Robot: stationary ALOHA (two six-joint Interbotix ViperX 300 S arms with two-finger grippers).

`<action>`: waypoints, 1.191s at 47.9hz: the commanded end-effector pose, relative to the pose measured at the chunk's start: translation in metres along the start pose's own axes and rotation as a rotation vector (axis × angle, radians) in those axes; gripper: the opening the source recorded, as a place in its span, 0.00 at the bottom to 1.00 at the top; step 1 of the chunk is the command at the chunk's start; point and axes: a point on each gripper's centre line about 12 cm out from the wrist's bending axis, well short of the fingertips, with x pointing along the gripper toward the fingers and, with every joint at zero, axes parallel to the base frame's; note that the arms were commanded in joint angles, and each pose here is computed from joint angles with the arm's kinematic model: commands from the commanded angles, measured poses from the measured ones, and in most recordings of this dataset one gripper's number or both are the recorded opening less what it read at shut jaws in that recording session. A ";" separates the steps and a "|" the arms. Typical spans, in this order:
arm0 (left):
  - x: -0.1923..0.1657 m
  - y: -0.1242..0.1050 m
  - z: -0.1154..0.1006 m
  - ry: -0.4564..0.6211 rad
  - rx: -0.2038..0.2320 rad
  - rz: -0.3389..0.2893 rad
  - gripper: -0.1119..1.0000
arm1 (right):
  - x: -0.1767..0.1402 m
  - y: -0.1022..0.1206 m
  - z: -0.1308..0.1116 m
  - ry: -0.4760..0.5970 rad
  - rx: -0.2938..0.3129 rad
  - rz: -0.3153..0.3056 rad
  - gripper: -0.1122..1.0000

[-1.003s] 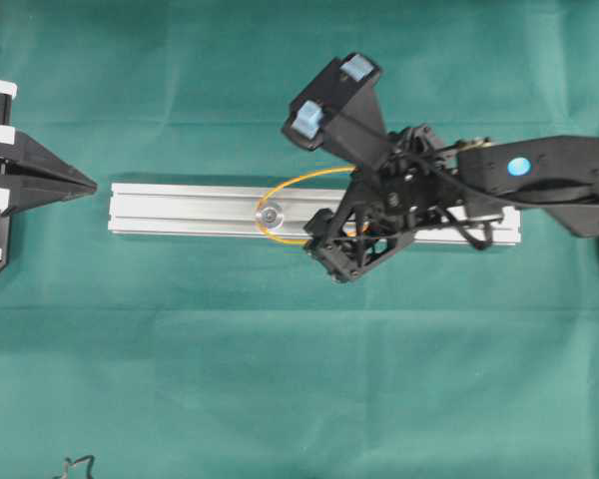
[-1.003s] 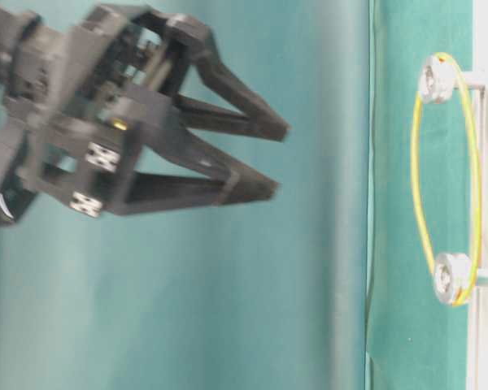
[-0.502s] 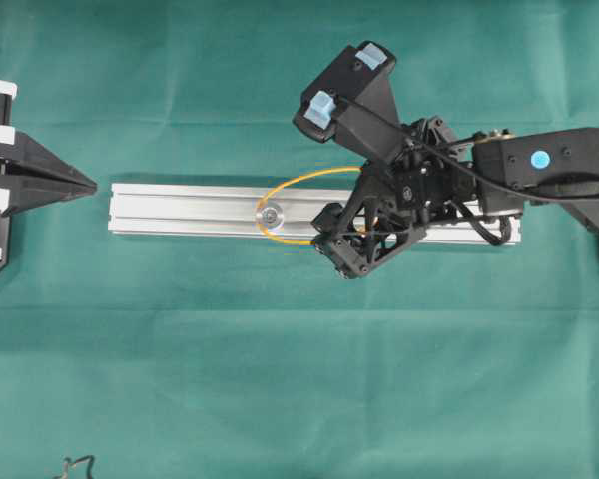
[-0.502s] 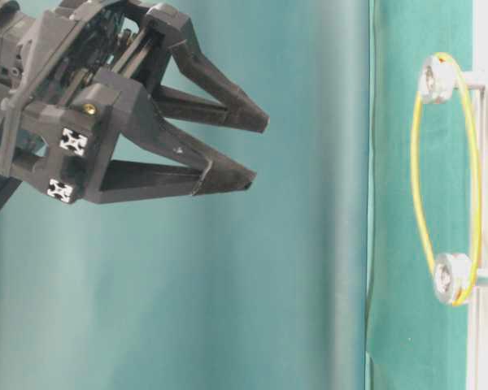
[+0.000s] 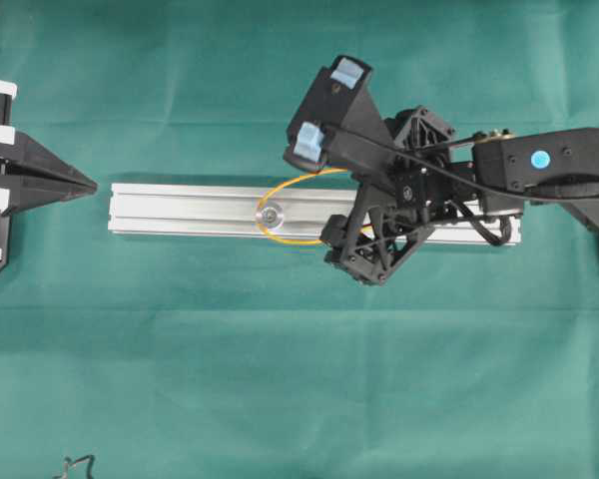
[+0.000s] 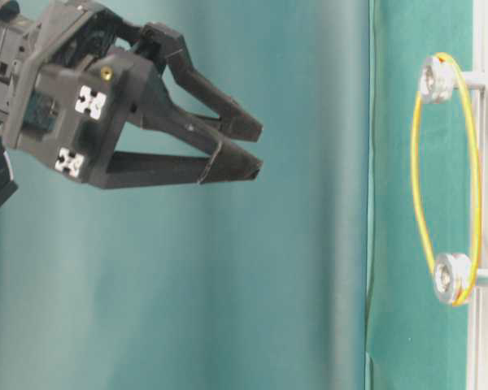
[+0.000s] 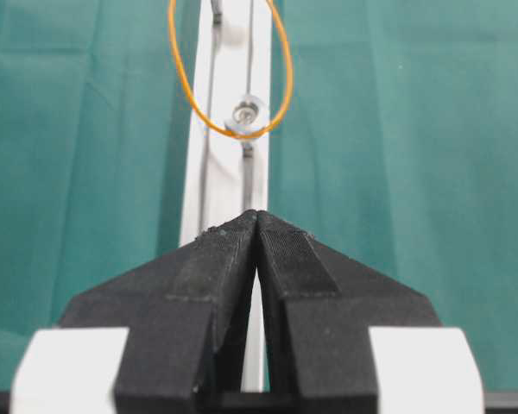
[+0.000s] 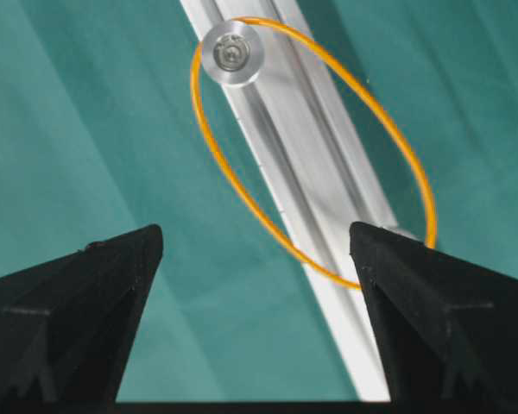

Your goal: Hook the rubber onto the shaft.

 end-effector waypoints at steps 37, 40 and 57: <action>-0.003 0.000 0.011 -0.025 0.003 0.000 0.10 | -0.016 0.001 0.005 -0.041 -0.391 0.018 0.93; -0.003 0.000 0.011 -0.025 0.003 0.000 0.10 | -0.016 0.001 0.005 -0.041 -0.399 0.018 0.93; -0.003 0.000 0.011 -0.023 0.003 0.000 0.10 | -0.028 -0.005 0.002 -0.128 -0.409 0.055 0.92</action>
